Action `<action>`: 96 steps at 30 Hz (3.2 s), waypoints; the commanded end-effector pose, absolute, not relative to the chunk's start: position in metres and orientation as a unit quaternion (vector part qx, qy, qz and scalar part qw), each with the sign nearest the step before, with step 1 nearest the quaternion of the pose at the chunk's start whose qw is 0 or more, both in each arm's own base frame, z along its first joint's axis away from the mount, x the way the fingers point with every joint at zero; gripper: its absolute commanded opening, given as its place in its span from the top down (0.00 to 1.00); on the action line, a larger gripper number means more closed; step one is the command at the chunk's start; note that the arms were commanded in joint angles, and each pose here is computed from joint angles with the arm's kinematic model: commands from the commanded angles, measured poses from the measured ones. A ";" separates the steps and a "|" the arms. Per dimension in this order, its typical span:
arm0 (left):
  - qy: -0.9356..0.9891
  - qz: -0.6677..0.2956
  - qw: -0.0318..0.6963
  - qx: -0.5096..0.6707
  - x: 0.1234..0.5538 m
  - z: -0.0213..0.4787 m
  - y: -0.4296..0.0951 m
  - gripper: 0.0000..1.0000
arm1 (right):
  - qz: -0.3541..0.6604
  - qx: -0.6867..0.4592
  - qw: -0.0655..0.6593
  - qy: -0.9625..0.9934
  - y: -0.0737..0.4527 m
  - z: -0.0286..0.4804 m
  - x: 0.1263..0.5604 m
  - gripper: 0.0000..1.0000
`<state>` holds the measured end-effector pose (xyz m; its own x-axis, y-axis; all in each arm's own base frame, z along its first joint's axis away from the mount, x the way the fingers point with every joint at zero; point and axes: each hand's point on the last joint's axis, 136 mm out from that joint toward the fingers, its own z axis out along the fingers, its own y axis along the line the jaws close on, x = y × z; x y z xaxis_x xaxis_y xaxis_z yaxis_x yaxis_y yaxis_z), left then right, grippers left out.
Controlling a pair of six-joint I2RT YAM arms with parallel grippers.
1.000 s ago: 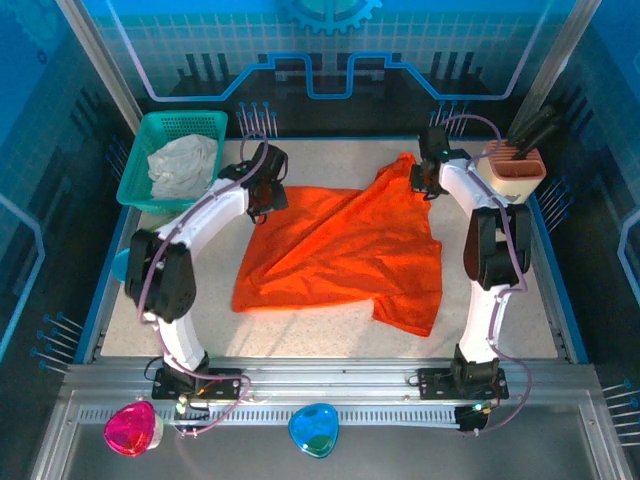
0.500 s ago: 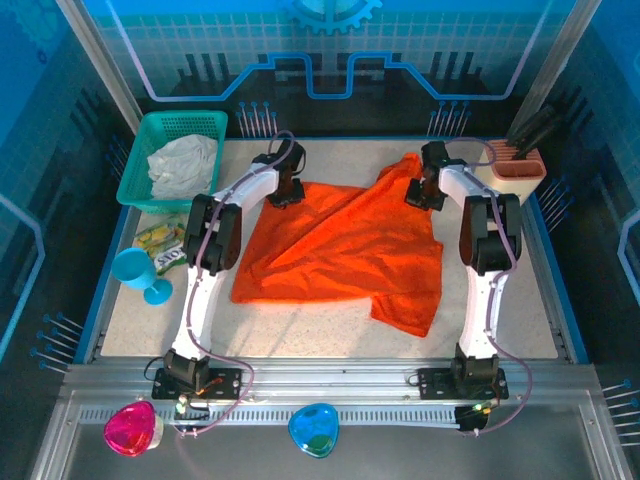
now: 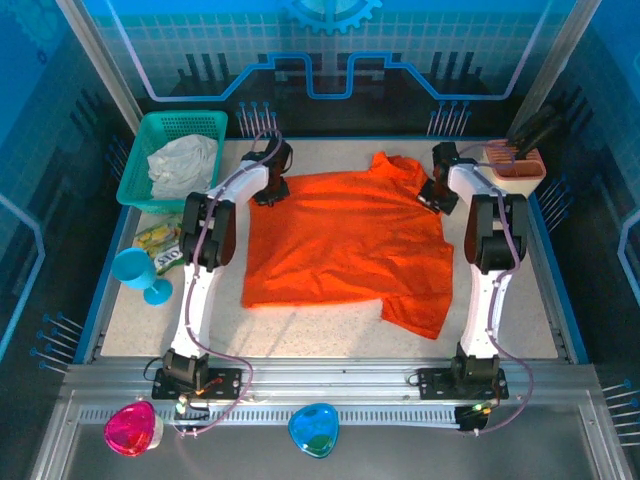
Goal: Fold and stack the t-shirts
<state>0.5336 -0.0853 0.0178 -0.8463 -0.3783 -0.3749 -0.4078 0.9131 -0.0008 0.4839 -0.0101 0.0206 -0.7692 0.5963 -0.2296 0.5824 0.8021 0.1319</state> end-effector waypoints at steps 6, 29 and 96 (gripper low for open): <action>0.962 0.013 0.166 -0.215 0.515 0.011 -0.073 0.74 | 0.036 0.303 0.088 0.948 -0.014 0.013 0.447 1.00; 0.970 -0.074 0.190 -0.132 0.449 0.064 -0.173 0.29 | 0.172 0.088 0.149 0.970 0.082 0.045 0.570 0.97; 0.986 0.019 0.146 -0.075 0.429 -0.004 -0.192 0.22 | 0.250 0.255 0.179 0.917 0.084 -0.003 0.633 1.00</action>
<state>0.4384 -0.2016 0.0182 -0.9267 -0.1274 -0.3535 -0.1338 0.9910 -0.0063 0.6369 0.0789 0.0237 -0.8105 0.5244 -0.2611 0.3115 0.7633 0.5660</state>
